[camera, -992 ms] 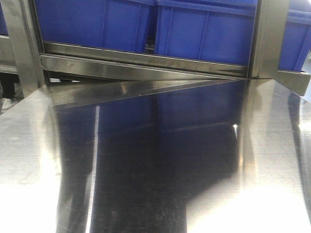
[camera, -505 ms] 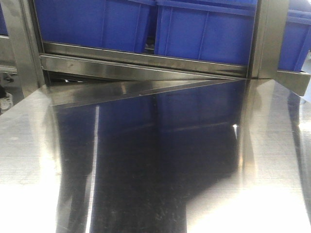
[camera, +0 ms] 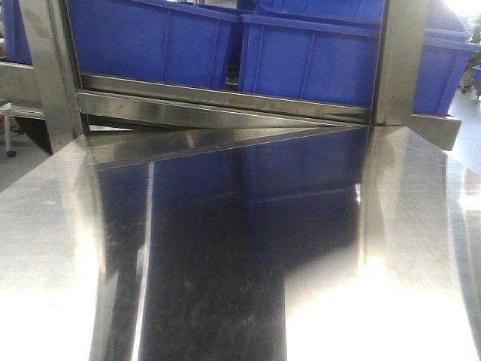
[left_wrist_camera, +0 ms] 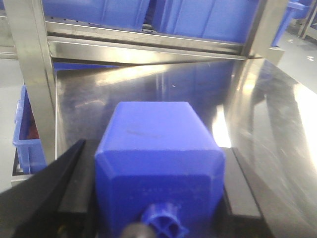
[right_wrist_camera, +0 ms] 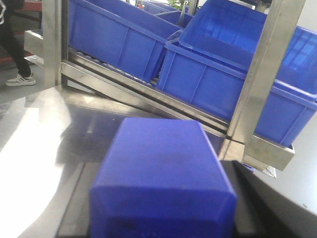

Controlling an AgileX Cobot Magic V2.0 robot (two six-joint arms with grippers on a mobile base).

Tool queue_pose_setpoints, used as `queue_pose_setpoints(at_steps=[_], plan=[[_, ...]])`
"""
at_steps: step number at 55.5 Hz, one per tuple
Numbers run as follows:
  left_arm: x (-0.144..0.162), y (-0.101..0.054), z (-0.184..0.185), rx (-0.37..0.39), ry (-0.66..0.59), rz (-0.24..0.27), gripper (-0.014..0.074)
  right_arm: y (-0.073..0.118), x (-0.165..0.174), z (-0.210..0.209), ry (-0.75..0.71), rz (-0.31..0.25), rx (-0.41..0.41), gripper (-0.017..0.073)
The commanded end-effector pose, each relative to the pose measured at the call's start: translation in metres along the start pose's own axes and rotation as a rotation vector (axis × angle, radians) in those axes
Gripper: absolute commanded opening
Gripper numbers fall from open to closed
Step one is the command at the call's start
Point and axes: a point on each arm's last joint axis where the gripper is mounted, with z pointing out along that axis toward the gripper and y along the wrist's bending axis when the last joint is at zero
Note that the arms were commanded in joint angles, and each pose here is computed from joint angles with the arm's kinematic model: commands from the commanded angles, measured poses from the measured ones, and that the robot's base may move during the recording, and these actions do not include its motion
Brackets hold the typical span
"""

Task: Pick and sort blue part to right shelf
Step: 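Drive the base away from the table toward the bin shelves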

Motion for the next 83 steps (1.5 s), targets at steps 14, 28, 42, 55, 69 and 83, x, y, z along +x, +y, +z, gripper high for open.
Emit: queue_pose_setpoints(at_steps=[14,28,42,55,69,83], plan=[[-0.0181,-0.0027,-0.0037,0.021,-0.125,-0.001,0.0250,-0.0034,-0.0155,-0.0011,-0.106,0.014,0.031,0.0174],[-0.0181,-0.0027,-0.0037,0.021,-0.125,-0.001,0.0250,-0.0034,-0.0155,-0.0011,-0.106,0.014,0.031,0.0174],[-0.0181,-0.0027,-0.0037,0.021,-0.125,-0.001,0.0250,-0.0034,-0.0155,-0.0011,-0.106,0.014,0.031,0.0174],[-0.0181,-0.0027,-0.0037,0.021,-0.125,-0.001,0.0250,-0.0034,-0.0155,-0.0011,-0.106,0.014,0.031,0.0174],[-0.0181,-0.0027,-0.0037,0.021,-0.125,-0.001,0.0250,-0.0034,-0.0155,-0.0011,-0.106,0.014,0.031,0.0174],[-0.0181,-0.0027,-0.0037,0.021,-0.125,-0.001,0.0250,-0.0034,-0.0155,-0.0011,-0.106,0.014,0.031,0.0174]])
